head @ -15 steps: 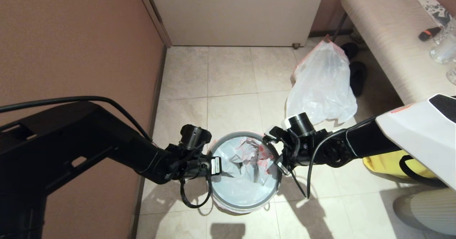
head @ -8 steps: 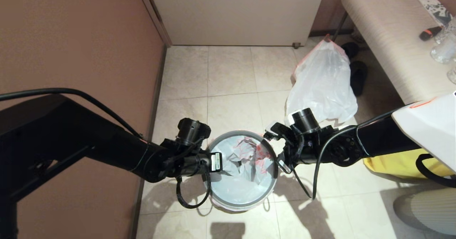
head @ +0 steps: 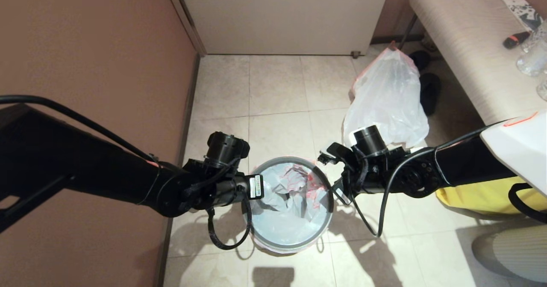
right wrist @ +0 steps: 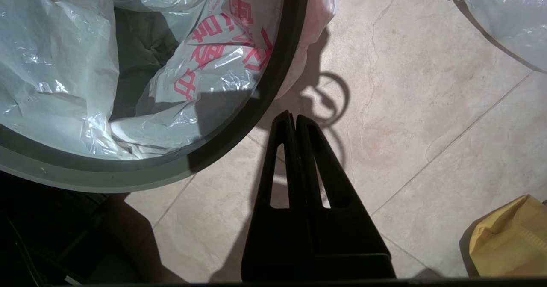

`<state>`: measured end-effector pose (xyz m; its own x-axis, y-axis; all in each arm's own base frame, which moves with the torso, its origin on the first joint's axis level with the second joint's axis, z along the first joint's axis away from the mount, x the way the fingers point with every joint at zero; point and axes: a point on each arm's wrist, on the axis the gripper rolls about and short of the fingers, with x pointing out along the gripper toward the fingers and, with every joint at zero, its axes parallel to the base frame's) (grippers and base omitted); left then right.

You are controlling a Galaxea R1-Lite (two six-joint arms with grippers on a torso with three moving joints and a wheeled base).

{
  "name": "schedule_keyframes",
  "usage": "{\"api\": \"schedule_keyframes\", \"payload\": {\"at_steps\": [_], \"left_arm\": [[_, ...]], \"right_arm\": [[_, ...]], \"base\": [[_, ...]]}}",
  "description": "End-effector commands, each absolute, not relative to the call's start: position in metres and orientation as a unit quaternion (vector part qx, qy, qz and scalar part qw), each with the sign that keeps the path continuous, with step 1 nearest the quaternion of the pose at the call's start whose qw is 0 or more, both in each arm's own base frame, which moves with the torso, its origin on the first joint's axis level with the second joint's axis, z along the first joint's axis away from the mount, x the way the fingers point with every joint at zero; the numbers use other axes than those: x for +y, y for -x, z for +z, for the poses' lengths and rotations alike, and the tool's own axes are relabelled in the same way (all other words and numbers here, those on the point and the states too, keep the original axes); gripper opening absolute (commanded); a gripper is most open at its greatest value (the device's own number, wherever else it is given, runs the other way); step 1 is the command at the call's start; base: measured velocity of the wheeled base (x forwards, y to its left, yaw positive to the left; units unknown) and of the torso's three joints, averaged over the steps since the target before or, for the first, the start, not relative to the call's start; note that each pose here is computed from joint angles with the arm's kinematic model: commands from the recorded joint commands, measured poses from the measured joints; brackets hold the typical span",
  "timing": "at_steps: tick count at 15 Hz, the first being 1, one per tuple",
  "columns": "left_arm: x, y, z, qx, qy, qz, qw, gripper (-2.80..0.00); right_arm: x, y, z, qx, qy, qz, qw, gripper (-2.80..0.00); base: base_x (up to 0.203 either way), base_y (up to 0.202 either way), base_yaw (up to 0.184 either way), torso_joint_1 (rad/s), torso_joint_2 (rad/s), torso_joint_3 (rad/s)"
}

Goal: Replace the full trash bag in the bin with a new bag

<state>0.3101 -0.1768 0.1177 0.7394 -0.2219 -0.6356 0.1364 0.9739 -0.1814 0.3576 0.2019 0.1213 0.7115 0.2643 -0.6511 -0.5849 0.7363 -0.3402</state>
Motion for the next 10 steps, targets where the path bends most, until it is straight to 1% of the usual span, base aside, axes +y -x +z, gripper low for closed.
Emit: {"api": "schedule_keyframes", "payload": {"at_steps": [1,4,6,7,8,10], "left_arm": [[-0.171,-0.312,0.122,0.34,0.068,-0.089,0.934,-2.8],[-0.162,-0.313,0.13,0.332,0.088,-0.076,0.936,-2.8],[-0.169,-0.327,0.139,0.314,0.114,-0.073,0.94,-2.8],[-0.172,-0.336,0.144,0.307,0.116,-0.073,0.942,-2.8],[-0.172,-0.337,0.153,0.308,0.103,-0.076,0.943,-2.8],[-0.156,-0.343,0.163,0.302,0.099,-0.057,0.947,-2.8]], "right_arm": [[0.203,-0.357,0.124,0.29,0.272,0.241,0.885,-2.8],[0.205,-0.36,0.118,0.294,0.274,0.242,0.883,-2.8],[0.206,-0.38,0.102,0.297,0.265,0.231,0.888,-2.8],[0.205,-0.394,0.102,0.288,0.249,0.22,0.898,-2.8],[0.203,-0.399,0.108,0.279,0.235,0.211,0.907,-2.8],[0.201,-0.4,0.145,0.235,0.208,0.198,0.929,-2.8]], "base": [[0.0,0.0,0.0,0.0,0.0,0.0],[0.0,0.0,0.0,0.0,0.0,0.0],[0.0,0.0,0.0,0.0,0.0,0.0],[0.0,0.0,0.0,0.0,0.0,0.0],[0.0,0.0,0.0,0.0,0.0,0.0],[0.0,0.0,0.0,0.0,0.0,0.0]]}}
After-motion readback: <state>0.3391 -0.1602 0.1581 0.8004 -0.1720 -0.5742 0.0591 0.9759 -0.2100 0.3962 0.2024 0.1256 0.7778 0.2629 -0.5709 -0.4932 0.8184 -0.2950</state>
